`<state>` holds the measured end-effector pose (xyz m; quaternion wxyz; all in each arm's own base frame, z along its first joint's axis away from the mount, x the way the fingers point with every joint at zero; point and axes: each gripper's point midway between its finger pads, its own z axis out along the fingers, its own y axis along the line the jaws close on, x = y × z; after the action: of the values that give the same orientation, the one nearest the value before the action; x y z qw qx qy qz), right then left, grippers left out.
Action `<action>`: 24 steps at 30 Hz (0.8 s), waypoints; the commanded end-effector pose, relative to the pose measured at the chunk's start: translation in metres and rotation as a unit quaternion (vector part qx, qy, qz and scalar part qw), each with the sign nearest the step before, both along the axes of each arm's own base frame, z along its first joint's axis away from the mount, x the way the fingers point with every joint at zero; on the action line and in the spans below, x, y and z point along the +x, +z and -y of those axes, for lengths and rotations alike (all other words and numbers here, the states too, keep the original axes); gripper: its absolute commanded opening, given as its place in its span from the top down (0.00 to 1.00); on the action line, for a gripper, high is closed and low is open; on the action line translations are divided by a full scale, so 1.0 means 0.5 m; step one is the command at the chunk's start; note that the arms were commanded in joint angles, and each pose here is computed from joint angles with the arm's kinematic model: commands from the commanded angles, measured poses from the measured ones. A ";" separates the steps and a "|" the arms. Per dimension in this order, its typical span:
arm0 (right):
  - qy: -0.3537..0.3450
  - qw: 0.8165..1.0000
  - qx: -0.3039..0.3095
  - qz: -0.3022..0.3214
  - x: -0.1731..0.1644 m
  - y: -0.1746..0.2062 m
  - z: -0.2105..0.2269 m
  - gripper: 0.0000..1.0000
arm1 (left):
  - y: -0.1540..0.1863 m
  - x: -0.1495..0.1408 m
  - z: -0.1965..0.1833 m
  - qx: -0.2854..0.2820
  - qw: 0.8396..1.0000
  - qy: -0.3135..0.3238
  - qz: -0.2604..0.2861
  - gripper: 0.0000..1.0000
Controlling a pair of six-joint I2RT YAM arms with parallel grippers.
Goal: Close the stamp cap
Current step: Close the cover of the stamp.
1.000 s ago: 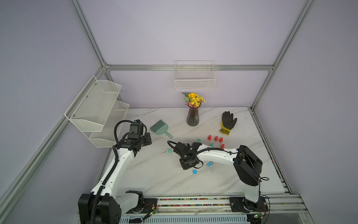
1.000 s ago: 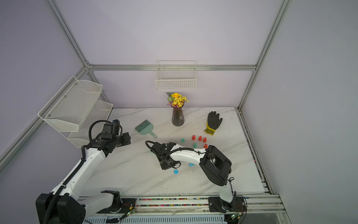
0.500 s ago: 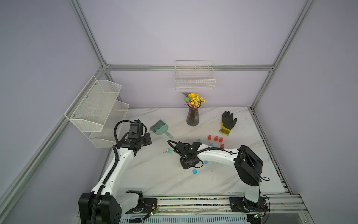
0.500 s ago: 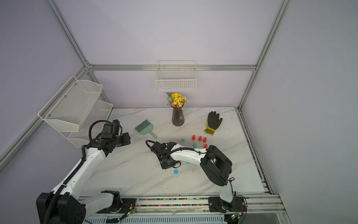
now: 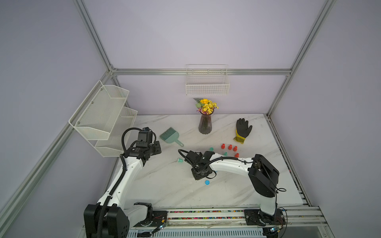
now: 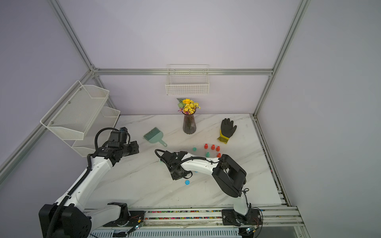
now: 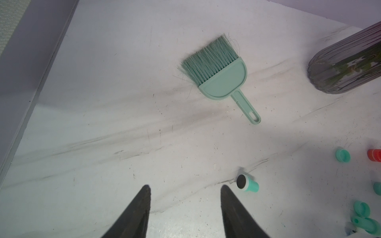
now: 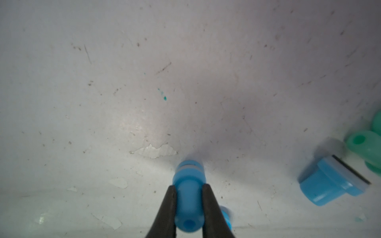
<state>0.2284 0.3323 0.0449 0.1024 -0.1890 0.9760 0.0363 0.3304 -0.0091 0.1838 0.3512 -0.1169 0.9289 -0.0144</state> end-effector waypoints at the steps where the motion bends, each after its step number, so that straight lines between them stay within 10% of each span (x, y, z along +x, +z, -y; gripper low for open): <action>1: -0.002 1.000 -0.019 -0.006 -0.010 -0.021 0.016 1.00 | 0.015 0.011 -0.005 0.008 1.000 -0.004 0.015 0.45; 24: -0.004 1.000 -0.002 -0.003 -0.015 0.009 0.017 1.00 | 0.010 0.016 -0.008 0.006 1.000 -0.003 0.010 0.45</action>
<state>0.2255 0.3279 0.0452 0.1012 -0.1887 0.9762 0.0356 0.3317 -0.0072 0.1782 0.3429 -0.1195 0.9317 -0.0118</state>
